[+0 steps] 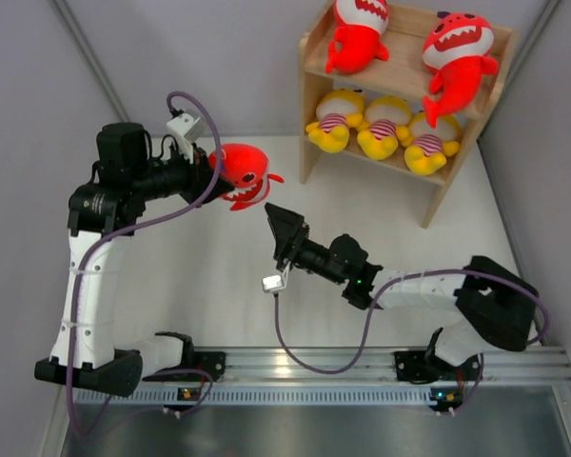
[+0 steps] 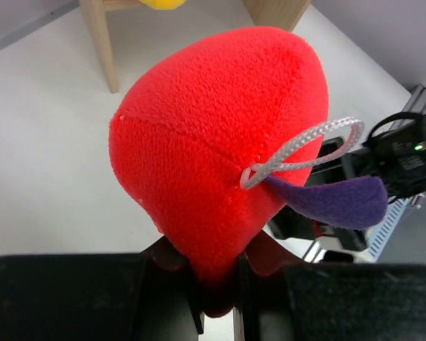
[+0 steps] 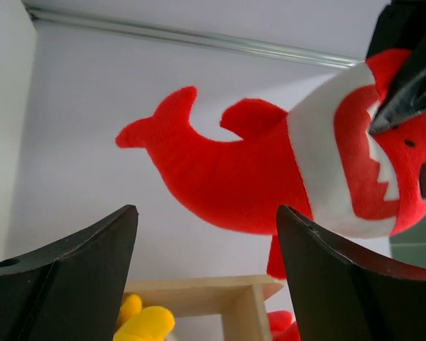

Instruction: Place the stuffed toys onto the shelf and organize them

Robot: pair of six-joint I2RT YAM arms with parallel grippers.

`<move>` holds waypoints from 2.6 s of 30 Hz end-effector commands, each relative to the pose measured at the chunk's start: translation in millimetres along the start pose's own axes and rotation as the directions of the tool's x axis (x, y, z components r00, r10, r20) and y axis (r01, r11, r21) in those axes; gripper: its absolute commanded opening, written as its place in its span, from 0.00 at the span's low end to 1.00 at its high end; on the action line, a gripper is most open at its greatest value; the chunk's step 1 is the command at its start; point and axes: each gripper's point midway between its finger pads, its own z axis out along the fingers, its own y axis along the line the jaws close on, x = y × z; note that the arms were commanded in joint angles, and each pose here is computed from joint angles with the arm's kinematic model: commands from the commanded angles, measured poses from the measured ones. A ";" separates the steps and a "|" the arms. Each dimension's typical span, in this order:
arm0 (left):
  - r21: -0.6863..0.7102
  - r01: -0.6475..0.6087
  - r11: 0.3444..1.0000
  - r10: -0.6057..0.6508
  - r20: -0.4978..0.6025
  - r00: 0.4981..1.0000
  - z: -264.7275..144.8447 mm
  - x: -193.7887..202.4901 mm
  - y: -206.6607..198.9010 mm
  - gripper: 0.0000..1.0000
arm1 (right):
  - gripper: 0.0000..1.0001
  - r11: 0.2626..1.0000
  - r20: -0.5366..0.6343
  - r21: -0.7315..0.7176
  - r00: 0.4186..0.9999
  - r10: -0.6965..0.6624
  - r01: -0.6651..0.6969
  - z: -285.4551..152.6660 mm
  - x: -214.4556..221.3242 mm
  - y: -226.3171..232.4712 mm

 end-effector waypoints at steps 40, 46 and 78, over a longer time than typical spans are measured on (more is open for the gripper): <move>-0.420 0.008 0.907 0.005 0.031 1.000 -29.3 -7.7 68.4 0.92 | 0.00 0.998 0.039 -0.018 0.998 -0.054 0.055 -10.0 -4.8 -80.6; -0.586 -0.040 0.809 0.077 0.039 0.996 -61.2 -20.7 86.8 0.99 | 0.00 0.916 0.083 -0.248 0.935 0.345 -0.316 -43.4 -12.9 -108.3; -0.702 -0.123 0.702 0.152 -0.021 0.988 -93.2 -7.5 96.5 0.99 | 0.00 0.931 -0.445 0.306 0.835 0.323 -0.197 -79.7 304.3 -274.8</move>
